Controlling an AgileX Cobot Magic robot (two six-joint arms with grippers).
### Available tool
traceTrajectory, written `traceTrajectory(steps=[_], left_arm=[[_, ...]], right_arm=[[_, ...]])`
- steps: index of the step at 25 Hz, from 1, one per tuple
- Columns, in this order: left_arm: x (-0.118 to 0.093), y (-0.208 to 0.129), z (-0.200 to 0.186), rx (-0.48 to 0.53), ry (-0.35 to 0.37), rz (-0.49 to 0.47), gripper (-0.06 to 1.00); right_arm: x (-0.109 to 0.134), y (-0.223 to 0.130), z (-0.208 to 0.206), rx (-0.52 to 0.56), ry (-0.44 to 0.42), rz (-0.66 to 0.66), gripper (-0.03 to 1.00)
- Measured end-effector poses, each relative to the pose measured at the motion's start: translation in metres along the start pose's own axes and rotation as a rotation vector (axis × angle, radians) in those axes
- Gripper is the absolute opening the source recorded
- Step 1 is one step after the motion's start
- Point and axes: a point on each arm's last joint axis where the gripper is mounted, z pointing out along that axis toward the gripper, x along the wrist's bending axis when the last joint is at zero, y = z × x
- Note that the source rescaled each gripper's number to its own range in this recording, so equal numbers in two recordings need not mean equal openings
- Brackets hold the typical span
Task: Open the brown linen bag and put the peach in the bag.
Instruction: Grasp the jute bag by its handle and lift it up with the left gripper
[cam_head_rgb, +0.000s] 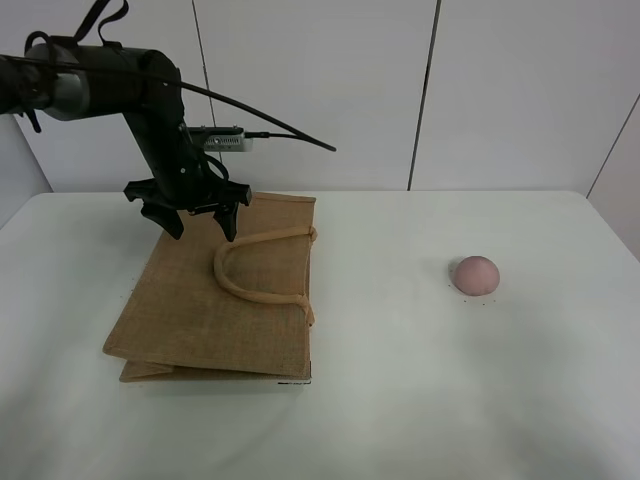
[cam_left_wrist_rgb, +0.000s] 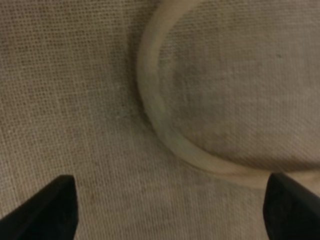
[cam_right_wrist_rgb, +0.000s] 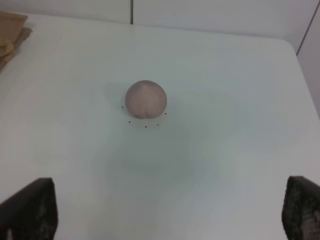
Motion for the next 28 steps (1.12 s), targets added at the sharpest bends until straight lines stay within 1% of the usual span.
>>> traceTrajectory(steps=[6, 18, 23, 25, 27, 28], left_arm=[[-0.001, 0.006, 0.024, 0.003, 0.005, -0.029, 1.00], [-0.001, 0.010, 0.098, 0.051, 0.017, -0.032, 1.00], [-0.001, 0.010, 0.116, 0.068, 0.021, -0.033, 0.98], [-0.001, 0.010, 0.119, 0.072, 0.022, -0.034, 0.90], [-0.002, 0.010, 0.119, 0.074, 0.020, -0.035, 0.74], [-0.002, 0.010, 0.119, 0.074, 0.019, -0.037, 0.62]], right_arm=[[0.000, 0.000, 0.000, 0.000, 0.000, 0.000, 1.00], [0.000, 0.000, 0.000, 0.000, 0.000, 0.000, 1.00], [0.000, 0.000, 0.000, 0.000, 0.000, 0.000, 1.00], [0.000, 0.000, 0.000, 0.000, 0.000, 0.000, 1.00], [0.000, 0.000, 0.000, 0.000, 0.000, 0.000, 1.00], [0.000, 0.000, 0.000, 0.000, 0.000, 0.000, 1.00]])
